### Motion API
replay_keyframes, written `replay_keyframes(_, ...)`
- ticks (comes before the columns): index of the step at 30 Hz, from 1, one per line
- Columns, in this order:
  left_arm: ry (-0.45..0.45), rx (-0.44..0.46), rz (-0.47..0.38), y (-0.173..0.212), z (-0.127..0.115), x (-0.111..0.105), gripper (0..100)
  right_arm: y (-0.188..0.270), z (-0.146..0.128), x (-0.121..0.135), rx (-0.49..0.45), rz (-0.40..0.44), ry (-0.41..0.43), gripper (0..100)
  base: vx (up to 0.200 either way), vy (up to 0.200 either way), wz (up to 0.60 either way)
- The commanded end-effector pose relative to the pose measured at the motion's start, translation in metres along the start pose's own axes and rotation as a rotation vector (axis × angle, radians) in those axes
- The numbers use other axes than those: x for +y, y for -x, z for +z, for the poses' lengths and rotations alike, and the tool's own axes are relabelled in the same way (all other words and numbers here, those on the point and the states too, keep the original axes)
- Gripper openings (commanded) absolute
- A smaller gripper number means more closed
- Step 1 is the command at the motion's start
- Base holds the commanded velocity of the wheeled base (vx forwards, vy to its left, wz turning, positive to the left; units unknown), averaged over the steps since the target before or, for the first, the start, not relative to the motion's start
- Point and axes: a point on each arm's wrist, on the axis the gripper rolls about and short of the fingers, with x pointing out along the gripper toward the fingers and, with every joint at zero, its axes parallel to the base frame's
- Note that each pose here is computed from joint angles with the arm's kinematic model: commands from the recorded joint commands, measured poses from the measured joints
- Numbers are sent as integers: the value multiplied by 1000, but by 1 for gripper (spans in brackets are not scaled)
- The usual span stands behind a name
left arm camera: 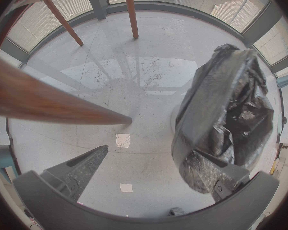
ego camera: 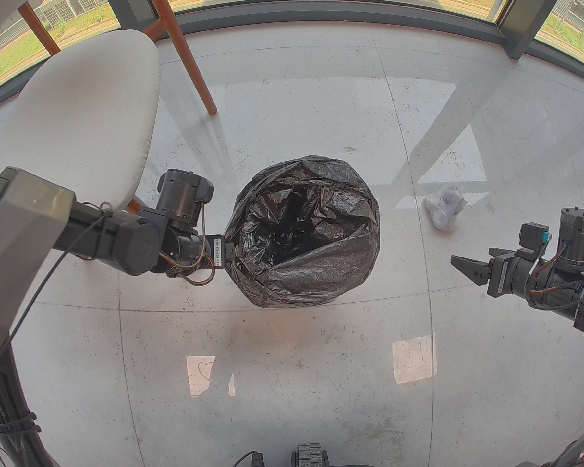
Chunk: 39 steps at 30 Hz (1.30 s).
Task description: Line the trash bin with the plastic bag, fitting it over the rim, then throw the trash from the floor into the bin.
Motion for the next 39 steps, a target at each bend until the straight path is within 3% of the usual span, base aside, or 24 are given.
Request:
replay_keyframes(1, -16, -35, -51, 57, 1, 9, 100, 0, 0, 0, 0, 1, -1, 100, 0, 0, 0)
replay_keyframes(8, -51, -52, -181, 120, -17, 8, 100, 4, -4, -10, 11, -37, -21, 100, 0, 0, 0)
replay_keyframes(11, -47, -108, -280, 156, -17, 15, 100, 15, -8, -26, 10, -95, -53, 100, 0, 0, 0)
replay_keyframes(16, -9, -215, -334, 163, -7, 15, 100, 23, -11, -50, 5, -188, -95, 100, 0, 0, 0)
replay_keyframes(20, 39, -219, -389, 165, -2, 14, 100, 28, -10, -63, -6, -214, -113, 100, 0, -100, 0)
replay_keyframes(30, 83, -245, -373, 163, 10, 29, 100, 25, 6, -71, -56, -215, -109, 100, 0, -200, 0)
replay_keyframes(39, 99, -266, -357, 163, 16, 35, 100, 7, 10, -75, -45, -201, -107, 100, 0, -200, 0)
